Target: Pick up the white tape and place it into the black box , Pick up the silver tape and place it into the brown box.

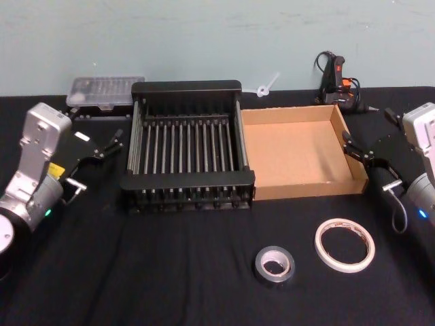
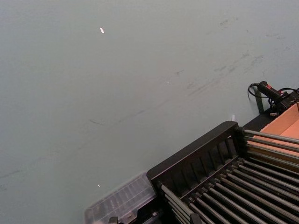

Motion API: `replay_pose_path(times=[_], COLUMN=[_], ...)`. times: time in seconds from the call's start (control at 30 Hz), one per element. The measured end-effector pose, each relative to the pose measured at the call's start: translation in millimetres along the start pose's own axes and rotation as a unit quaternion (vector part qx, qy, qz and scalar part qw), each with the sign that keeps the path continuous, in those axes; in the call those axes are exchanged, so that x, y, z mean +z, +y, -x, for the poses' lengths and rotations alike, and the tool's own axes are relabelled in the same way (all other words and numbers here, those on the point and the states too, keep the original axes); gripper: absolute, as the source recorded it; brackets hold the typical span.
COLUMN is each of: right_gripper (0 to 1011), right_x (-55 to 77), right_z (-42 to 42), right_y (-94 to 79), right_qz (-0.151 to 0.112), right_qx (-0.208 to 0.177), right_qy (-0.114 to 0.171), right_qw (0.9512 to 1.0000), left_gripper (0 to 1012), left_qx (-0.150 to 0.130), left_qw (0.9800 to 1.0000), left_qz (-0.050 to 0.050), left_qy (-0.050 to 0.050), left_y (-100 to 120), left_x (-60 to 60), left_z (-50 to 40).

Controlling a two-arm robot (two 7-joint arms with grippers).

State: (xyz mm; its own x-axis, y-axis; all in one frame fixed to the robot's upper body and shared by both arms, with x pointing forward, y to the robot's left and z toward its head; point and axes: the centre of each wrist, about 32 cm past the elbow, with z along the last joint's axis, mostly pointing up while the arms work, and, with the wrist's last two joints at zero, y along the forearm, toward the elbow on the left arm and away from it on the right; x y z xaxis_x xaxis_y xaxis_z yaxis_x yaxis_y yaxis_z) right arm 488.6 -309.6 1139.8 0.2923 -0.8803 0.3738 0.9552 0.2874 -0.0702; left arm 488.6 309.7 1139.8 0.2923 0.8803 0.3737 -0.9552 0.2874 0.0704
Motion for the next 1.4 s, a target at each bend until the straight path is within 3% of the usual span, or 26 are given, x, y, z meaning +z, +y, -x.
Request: replay_pose_path(times=[1.13,1.4], right_gripper=[1002,1002], right_x=[0.0,0.5], right_z=[0.0,-3.6], right_y=[0.0,-1.7], right_qz=[0.0,-0.002], right_qx=[0.0,0.002], right_qy=[0.0,0.011], right_qw=[1.0,0.9999], left_gripper=[1001,1001], left_qx=[0.0,0.0], left_qw=[1.0,1.0], left_qz=[0.0,0.0], left_qy=[0.0,0.0], left_y=[0.0,0.0], left_x=[0.0,0.0], left_z=[0.0,0.0])
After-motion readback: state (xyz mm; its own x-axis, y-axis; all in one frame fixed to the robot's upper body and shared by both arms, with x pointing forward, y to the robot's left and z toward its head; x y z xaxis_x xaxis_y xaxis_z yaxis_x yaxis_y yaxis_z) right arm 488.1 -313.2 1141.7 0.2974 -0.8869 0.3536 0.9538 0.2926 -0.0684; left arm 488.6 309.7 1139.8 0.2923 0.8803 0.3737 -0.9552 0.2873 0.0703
